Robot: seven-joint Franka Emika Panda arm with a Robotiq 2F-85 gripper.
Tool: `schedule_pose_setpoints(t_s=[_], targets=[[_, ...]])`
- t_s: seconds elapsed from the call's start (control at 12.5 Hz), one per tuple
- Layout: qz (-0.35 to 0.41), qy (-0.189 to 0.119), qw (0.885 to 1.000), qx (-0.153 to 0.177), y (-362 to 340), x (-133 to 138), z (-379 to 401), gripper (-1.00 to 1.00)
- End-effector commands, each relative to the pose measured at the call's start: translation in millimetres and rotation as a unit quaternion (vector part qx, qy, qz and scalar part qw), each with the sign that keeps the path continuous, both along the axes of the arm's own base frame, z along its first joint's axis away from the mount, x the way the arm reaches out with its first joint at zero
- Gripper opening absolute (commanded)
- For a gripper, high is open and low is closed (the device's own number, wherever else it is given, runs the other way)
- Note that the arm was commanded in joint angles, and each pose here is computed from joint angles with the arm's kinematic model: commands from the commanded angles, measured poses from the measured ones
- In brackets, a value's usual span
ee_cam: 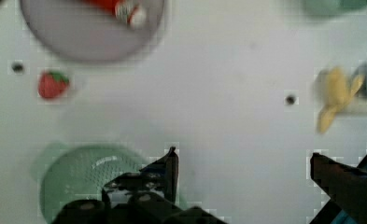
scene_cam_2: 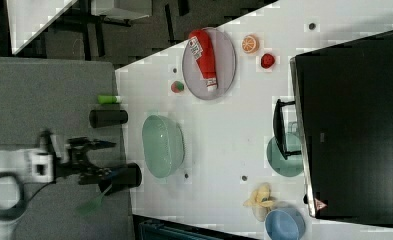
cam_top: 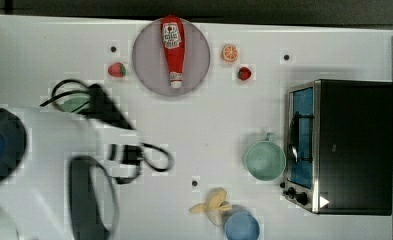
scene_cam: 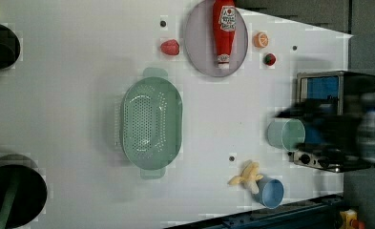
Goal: Drag strainer left to right.
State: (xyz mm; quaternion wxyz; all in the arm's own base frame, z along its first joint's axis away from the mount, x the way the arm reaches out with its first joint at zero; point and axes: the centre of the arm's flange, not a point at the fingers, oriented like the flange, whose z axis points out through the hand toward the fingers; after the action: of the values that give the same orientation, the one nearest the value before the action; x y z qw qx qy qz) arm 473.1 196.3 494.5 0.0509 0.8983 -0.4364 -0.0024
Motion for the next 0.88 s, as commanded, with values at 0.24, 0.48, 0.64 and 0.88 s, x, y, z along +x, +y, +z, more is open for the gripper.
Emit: schedule_pose_setpoints(t_s=[0.24,0.48,0.64,0.88], targets=[[-0.201,0.005,0.979,0.026,107.5,-12.7,-101.5,1.0],[-0.264,0.028,0.963,0.051,130.3,-4.3,-174.4,1.0],[-0.274,0.046,0.959,0.064,132.1,1.3,-224.0,1.0],[-0.29,0.043,0.95,0.104,130.4,12.2,-281.4,1.0]])
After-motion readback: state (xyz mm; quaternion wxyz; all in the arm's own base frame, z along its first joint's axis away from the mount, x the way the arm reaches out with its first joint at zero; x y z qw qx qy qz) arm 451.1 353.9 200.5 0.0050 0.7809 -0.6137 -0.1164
